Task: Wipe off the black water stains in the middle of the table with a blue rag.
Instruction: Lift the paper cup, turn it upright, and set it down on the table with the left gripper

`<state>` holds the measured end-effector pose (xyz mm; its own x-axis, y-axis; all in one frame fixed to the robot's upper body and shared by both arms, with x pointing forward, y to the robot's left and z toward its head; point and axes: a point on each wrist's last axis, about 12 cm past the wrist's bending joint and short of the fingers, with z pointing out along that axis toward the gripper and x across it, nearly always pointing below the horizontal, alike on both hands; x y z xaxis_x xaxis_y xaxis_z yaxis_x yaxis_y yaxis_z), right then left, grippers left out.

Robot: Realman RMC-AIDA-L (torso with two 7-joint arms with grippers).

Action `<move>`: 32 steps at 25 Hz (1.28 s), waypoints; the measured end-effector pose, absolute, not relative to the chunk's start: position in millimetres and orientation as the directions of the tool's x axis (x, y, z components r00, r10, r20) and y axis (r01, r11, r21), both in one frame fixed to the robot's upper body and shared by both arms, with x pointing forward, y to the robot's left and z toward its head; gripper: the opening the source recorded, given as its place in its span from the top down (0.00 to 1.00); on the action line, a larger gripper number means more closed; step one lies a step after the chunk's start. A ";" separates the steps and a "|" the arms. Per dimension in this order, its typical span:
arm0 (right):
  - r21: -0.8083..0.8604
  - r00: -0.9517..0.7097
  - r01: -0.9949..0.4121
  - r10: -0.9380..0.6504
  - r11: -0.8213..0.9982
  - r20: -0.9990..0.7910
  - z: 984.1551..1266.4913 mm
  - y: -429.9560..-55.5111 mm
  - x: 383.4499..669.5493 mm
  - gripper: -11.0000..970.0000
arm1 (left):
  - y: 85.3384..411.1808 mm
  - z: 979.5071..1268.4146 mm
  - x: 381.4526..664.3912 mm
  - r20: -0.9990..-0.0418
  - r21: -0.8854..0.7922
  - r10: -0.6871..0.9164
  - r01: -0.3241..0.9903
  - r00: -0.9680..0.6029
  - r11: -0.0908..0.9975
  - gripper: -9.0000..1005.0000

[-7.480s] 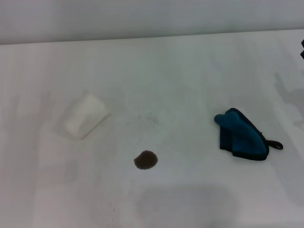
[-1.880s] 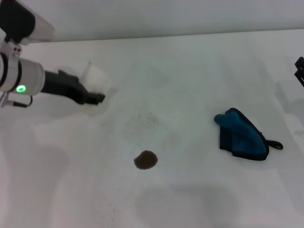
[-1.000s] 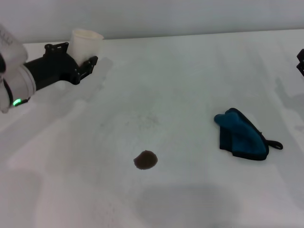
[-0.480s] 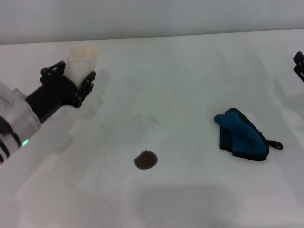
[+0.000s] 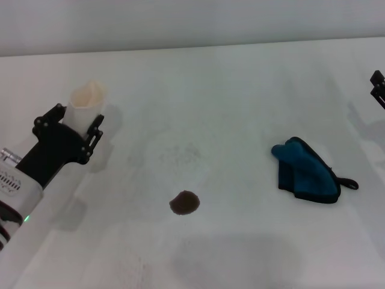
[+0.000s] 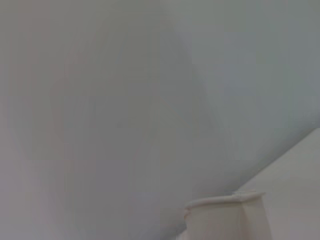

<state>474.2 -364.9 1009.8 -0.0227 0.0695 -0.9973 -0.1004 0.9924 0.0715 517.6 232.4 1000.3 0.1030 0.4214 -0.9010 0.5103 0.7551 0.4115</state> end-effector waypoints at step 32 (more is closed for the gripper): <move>0.071 -0.063 -0.081 0.066 0.994 -0.996 1005.3 -366.4 476.0 0.15 | 240.9 978.1 500.3 -0.876 0.399 0.483 0.531 -0.021 0.748 0.51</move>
<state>476.0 -366.4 1005.3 -0.0634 0.0662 -0.9958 -0.0809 0.9942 0.0713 500.3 240.9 978.1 -0.0212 0.4827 -0.8755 0.5307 0.7476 0.3993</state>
